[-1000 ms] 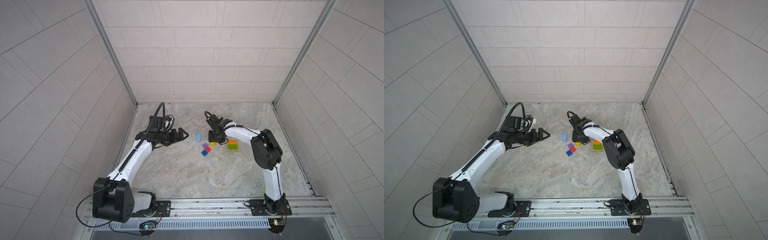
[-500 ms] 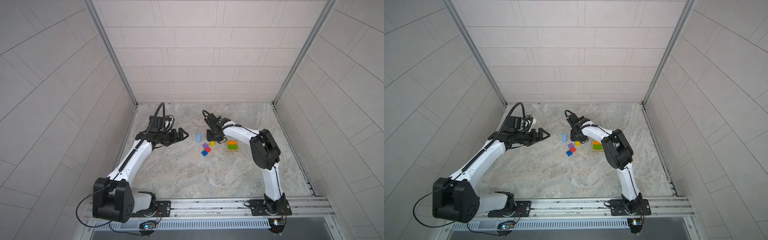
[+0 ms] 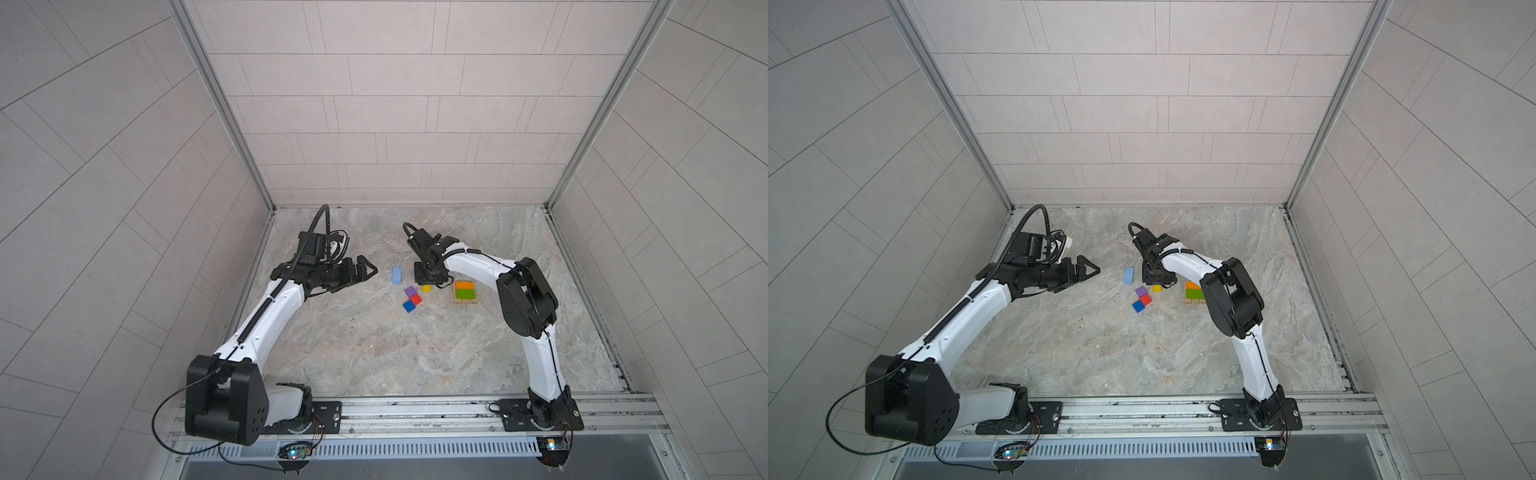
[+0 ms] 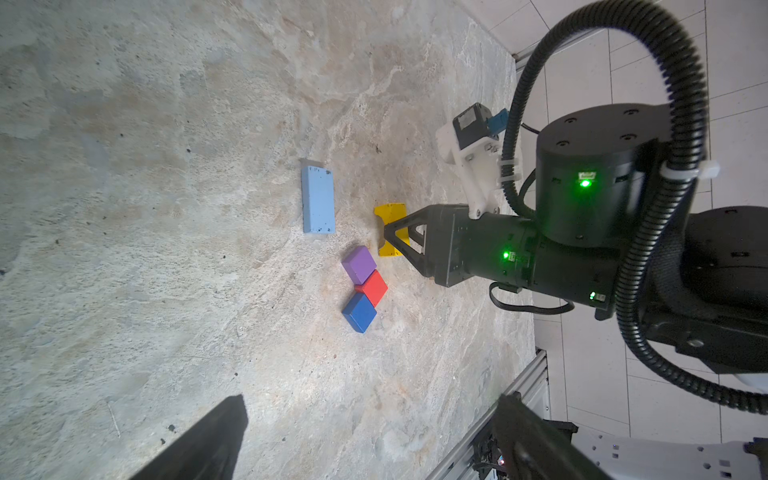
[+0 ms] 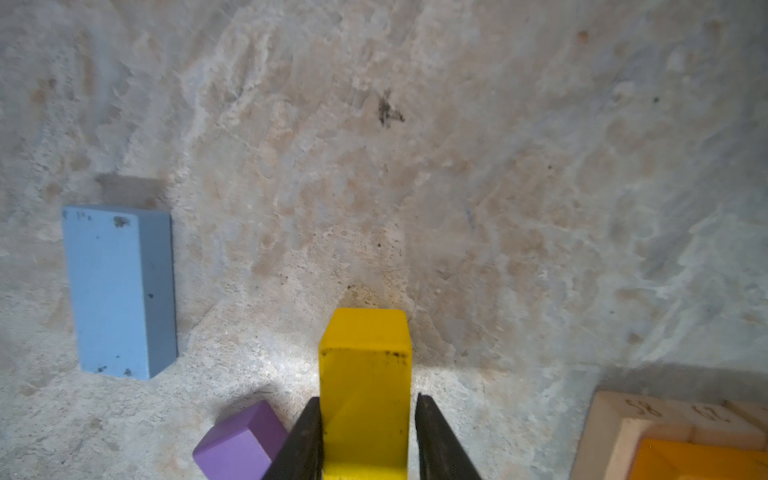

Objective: Build the wood block tower

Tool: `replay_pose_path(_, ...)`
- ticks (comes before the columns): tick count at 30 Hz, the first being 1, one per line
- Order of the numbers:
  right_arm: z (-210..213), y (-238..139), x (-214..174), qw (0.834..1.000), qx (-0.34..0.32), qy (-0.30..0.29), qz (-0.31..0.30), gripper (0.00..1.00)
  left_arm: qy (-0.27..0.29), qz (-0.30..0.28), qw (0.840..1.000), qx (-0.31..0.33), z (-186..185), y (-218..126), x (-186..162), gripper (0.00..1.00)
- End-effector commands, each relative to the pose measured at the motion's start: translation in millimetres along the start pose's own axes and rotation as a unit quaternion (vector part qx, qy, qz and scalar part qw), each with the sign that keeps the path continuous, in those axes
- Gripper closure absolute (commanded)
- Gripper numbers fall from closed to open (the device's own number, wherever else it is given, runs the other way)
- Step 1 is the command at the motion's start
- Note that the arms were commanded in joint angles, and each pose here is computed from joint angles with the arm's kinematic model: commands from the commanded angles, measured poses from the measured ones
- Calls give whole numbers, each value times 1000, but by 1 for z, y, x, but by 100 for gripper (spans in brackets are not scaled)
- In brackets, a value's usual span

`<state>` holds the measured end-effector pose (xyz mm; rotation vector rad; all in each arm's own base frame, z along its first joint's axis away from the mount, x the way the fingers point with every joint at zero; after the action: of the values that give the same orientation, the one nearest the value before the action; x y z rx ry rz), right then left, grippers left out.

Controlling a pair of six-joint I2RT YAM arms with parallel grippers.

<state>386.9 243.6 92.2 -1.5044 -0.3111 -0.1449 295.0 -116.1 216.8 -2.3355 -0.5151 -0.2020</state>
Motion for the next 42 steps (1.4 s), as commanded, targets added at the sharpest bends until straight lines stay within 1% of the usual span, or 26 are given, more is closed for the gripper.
replay_pose_path(1, -2, 1, -3, 1000, -22, -9, 7, 64, 5, -4, 1000, 0, 2, -1, 0, 1)
replay_pose_path(8, -2, -4, 0, 999, -30, -14, -1, 66, 6, -5, 1000, 0, 2, -1, -1, 1)
replay_pose_path(10, -2, -6, 1, 999, -31, -18, -2, 74, 6, -5, 1000, 0, 2, -1, -1, 1)
replay_pose_path(11, -2, -7, 1, 999, -33, -19, -1, 75, 6, -5, 1000, -1, 2, -1, -1, 1)
replay_pose_path(14, -3, -12, 2, 999, -34, -22, -6, 89, 6, -5, 1000, 0, 2, -1, -1, 1)
replay_pose_path(15, -3, -16, 3, 999, -32, -20, -10, 91, 6, -6, 1000, 0, 2, -2, -1, 1)
replay_pose_path(22, -12, -56, 3, 999, -29, -20, -34, 91, 5, -2, 1000, 0, 2, -1, -1, 1)
replay_pose_path(29, -39, -88, -12, 998, -46, -15, -35, 90, 4, 2, 1000, -4, 1, -1, -2, 1)
replay_pose_path(34, -64, -97, -23, 998, -59, -2, -32, 90, 6, 2, 1000, -10, -1, -2, -3, 1)
replay_pose_path(42, -95, -99, -37, 997, -72, 15, -21, 90, 7, 3, 1000, -12, -2, -2, -3, 1)
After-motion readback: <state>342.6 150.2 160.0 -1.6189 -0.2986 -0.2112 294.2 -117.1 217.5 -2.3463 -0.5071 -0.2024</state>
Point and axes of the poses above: each gripper's point midway between its finger pads, its own y axis out along the fingers, its own z axis along the line the jaws close on, x = y × z, the point moved 5 cm from there along -y, back along the fingers, and after that the axes turned 8 degrees about -y, right-handed, at the moved point
